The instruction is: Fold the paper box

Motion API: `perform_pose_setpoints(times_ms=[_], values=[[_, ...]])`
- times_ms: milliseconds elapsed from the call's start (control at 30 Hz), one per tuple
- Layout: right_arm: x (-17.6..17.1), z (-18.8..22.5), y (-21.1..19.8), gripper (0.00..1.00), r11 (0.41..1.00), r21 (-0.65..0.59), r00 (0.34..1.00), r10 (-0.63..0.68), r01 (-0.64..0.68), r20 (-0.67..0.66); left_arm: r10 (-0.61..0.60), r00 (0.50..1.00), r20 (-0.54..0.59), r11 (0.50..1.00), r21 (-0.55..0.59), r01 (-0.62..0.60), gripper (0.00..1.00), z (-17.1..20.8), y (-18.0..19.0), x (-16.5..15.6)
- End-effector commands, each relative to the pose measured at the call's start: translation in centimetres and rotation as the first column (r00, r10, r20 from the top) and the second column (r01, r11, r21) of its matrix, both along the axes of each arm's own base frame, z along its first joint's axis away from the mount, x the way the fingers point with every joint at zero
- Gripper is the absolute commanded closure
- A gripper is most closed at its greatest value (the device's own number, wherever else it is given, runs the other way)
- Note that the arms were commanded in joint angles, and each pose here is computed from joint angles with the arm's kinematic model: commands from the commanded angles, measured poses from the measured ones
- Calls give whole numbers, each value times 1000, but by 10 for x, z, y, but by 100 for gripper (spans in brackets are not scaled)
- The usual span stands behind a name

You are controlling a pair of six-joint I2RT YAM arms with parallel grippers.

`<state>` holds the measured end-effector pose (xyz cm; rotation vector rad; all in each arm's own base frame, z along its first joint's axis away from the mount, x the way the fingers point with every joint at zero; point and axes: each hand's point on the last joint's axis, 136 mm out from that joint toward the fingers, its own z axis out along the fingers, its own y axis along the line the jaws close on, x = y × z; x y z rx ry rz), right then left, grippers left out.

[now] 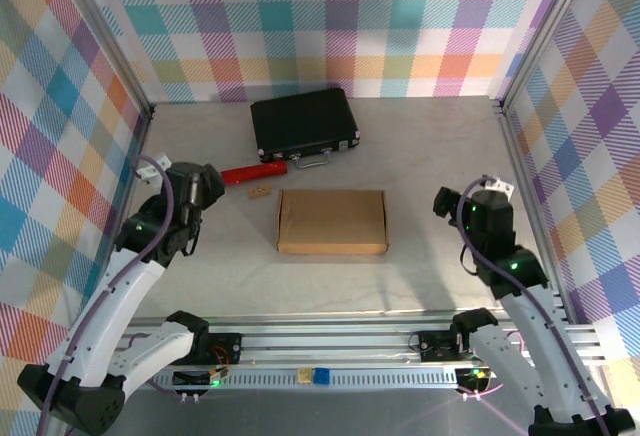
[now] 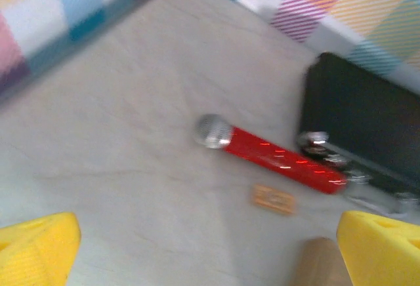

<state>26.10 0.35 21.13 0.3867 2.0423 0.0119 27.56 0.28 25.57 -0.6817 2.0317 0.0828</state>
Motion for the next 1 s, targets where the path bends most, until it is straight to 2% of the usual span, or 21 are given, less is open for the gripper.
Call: perform_pose_setpoints(times_ms=[0,67,133,167,233,333,400,533,633,700,767,833,867,900,967], values=[[13,-17,-19,1,976,-215,998,-24,35,52,-15,990,-142,921,384,69,0,-37,30,-2],[19,-47,-14,1,971,-240,1000,9,-9,0,-76,973,-216,901,403,160,0,-69,28,2],[28,-71,-3,1,973,-222,998,59,-64,-30,-173,944,-281,903,337,266,0,-103,21,10],[31,-83,1,1,974,-213,996,72,-81,-47,-193,941,-279,915,296,275,0,-116,19,13],[40,-104,7,1,973,-205,993,88,-103,-83,-150,967,-205,954,225,195,0,-126,26,21],[65,-116,28,1,953,-196,969,208,-231,-134,-180,979,-98,968,157,194,0,-142,24,38],[81,-113,36,1,945,-202,965,241,-258,-101,-179,983,-50,973,142,185,0,-148,25,53],[114,-111,32,1,938,-213,962,269,-274,-52,-243,969,-52,963,108,247,0,-165,21,88],[138,-108,33,1,921,-210,943,332,-327,-12,-258,965,40,963,95,254,0,-161,24,117],[145,-115,22,1,935,-171,949,314,-310,0,-287,957,33,953,107,282,0,-164,26,132],[142,-114,10,1,954,-124,958,280,-272,59,-369,929,7,929,45,368,0,-172,16,141],[132,-117,12,1,949,-131,946,303,-288,113,-484,874,49,875,61,481,0,-169,-6,138],[126,-115,16,1,939,-149,931,330,-309,155,-505,858,91,862,108,495,0,-165,-12,131],[121,-112,19,1,934,-161,919,346,-318,188,-492,861,126,868,149,474,0,-163,-11,123],[116,-110,19,1,933,-171,912,349,-317,214,-394,891,226,913,203,353,0,-165,5,105]])
